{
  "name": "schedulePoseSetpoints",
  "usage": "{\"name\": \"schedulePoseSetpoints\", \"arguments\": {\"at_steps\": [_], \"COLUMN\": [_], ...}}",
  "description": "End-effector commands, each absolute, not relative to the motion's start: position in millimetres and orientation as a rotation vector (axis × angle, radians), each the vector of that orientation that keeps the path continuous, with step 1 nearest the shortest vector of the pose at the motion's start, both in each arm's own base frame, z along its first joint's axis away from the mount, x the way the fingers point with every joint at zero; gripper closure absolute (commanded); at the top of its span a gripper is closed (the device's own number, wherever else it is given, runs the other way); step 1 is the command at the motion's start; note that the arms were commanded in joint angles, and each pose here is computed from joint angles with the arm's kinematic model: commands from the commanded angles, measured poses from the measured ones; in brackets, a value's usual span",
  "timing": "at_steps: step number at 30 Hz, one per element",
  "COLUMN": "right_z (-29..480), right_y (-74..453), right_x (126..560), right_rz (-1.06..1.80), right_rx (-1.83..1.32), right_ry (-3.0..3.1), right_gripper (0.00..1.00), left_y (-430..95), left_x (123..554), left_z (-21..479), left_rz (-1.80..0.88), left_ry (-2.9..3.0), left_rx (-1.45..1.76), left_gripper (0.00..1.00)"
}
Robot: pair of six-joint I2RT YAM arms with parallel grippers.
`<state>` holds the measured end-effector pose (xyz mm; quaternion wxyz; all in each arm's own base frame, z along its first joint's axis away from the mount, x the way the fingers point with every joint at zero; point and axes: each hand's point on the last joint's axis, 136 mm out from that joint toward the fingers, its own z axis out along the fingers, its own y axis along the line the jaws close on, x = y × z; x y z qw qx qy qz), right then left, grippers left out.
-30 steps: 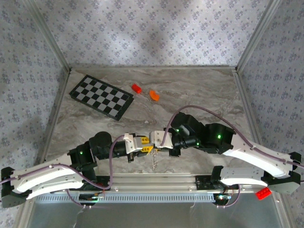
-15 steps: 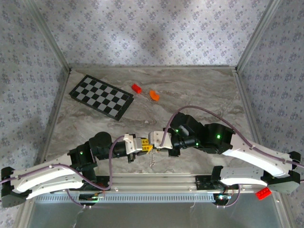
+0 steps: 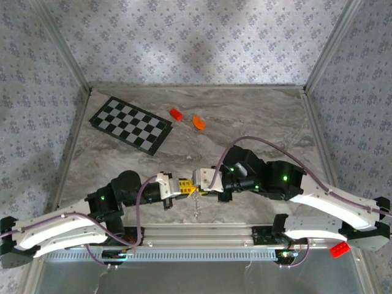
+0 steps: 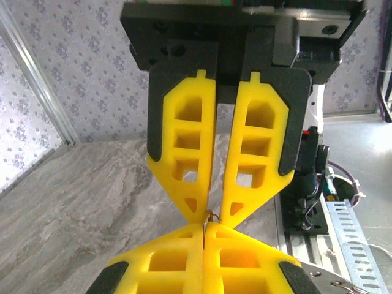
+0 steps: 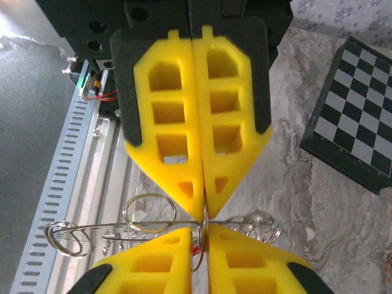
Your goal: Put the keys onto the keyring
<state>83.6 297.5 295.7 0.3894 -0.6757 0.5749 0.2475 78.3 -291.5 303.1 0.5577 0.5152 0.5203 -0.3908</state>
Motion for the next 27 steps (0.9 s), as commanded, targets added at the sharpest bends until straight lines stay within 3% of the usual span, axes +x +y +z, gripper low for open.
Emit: {"name": "schedulePoseSetpoints", "arguments": {"at_steps": [1, 14, 23, 27], "right_z": [298, 297, 293, 291], "right_y": [297, 289, 287, 286], "right_x": [70, 70, 72, 73], "right_rz": [0.741, 0.777, 0.776, 0.775], "right_rx": [-1.687, -1.626, -1.615, -1.61], "right_ry": [1.447, 1.45, 1.468, 1.479], "right_gripper": [0.86, 0.91, 0.88, 0.95], "left_y": [-286, -286, -287, -286], "left_x": [73, 65, 62, 60], "left_z": [335, 347, 351, 352], "left_rz": [-0.962, -1.019, -1.04, -1.049], "left_ry": [1.106, 1.04, 1.017, 1.012], "left_rx": [1.15, 1.133, 1.135, 1.131], "left_gripper": [1.0, 1.0, 1.0, 1.0]}}
